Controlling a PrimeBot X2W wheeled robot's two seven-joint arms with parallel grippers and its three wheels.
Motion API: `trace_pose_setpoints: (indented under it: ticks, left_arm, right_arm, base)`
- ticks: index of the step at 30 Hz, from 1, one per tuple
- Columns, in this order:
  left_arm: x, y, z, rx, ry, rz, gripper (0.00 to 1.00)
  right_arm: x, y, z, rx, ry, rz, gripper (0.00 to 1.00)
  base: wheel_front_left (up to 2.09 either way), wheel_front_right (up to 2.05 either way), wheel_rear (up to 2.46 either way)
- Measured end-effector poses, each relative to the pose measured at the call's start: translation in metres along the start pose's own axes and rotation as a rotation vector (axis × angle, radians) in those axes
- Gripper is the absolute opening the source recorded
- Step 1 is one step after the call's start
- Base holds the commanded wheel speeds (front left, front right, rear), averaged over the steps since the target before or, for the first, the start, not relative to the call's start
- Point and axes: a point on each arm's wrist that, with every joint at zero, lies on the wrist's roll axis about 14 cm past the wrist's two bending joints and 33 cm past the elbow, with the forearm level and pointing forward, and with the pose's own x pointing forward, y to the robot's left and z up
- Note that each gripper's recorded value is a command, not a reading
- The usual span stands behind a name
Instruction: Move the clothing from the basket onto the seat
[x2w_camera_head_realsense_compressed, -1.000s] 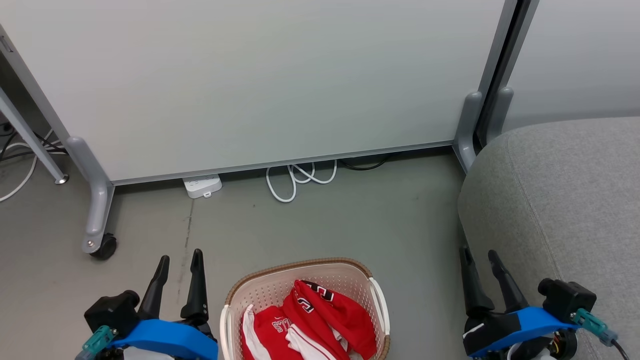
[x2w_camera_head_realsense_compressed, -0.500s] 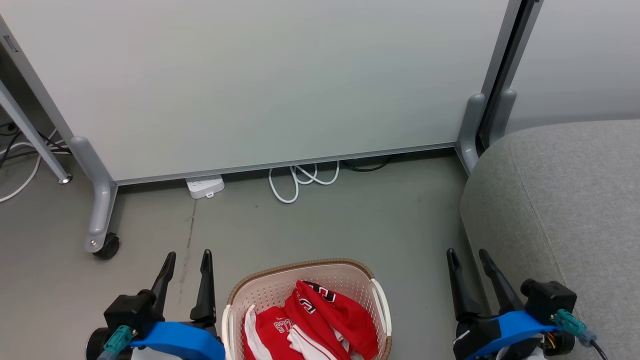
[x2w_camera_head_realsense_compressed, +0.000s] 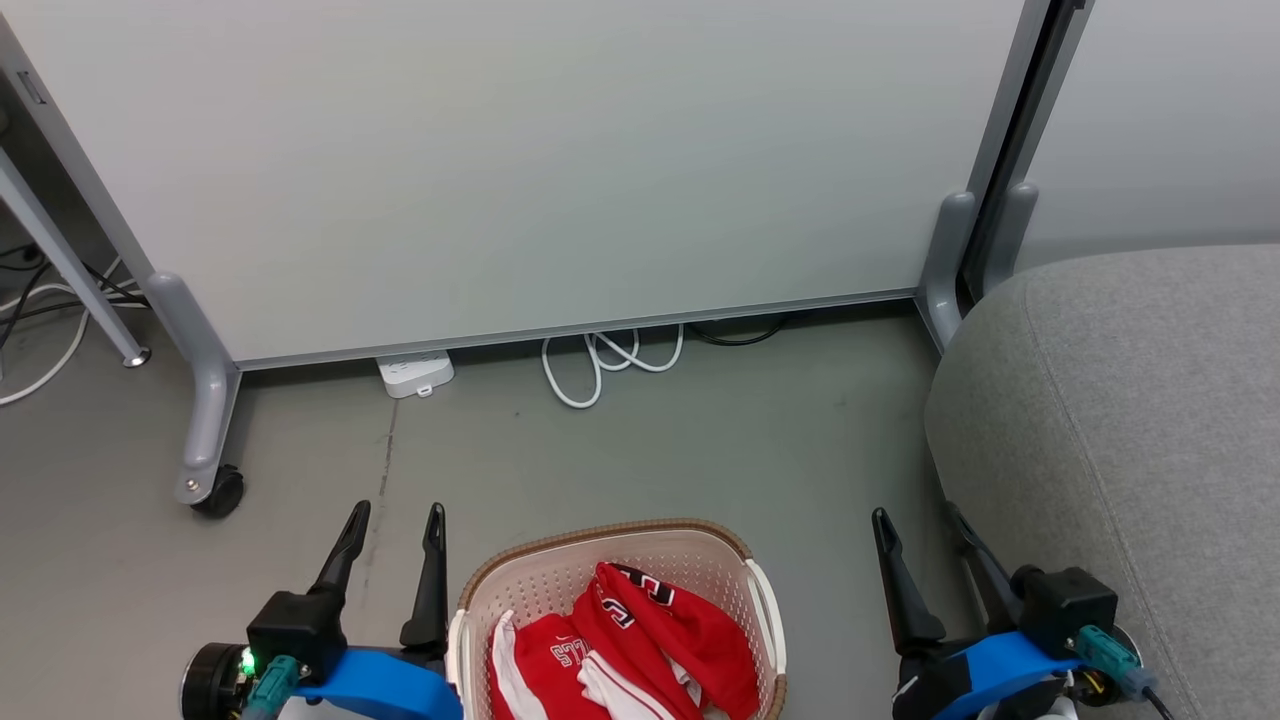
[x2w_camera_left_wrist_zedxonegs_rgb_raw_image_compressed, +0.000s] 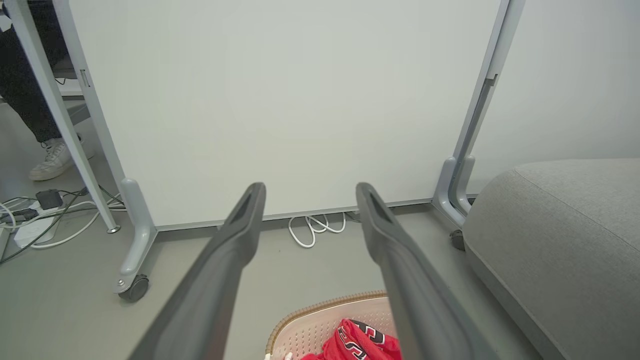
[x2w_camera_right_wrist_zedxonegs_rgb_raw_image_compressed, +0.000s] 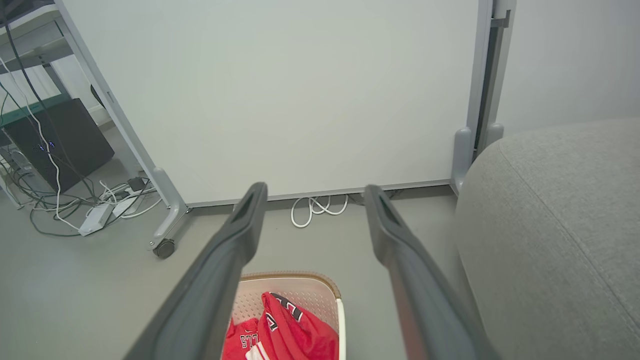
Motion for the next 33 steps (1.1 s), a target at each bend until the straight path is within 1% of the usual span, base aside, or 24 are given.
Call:
trace_pose_setpoints:
  ticks: [9, 21, 33]
  left_arm:
    - [0.0, -0.002, 0.002, 0.066, -0.015, -0.014, 1.0]
    - [-0.002, -0.003, -0.002, 0.129, -0.015, -0.028, 1.0]
    - [-0.003, -0.003, -0.006, 0.113, -0.001, -0.031, 1.0]
  right_arm:
    - [0.001, 0.007, -0.002, -0.065, 0.003, 0.03, 1.0]
    - [0.002, 0.013, -0.006, -0.147, 0.008, 0.064, 1.0]
    - [0.001, 0.013, -0.008, -0.146, 0.014, 0.064, 1.0]
  base:
    - [0.0, 0.0, 0.0]
    - [0.0, 0.0, 0.0]
    - [0.0, 0.0, 0.0]
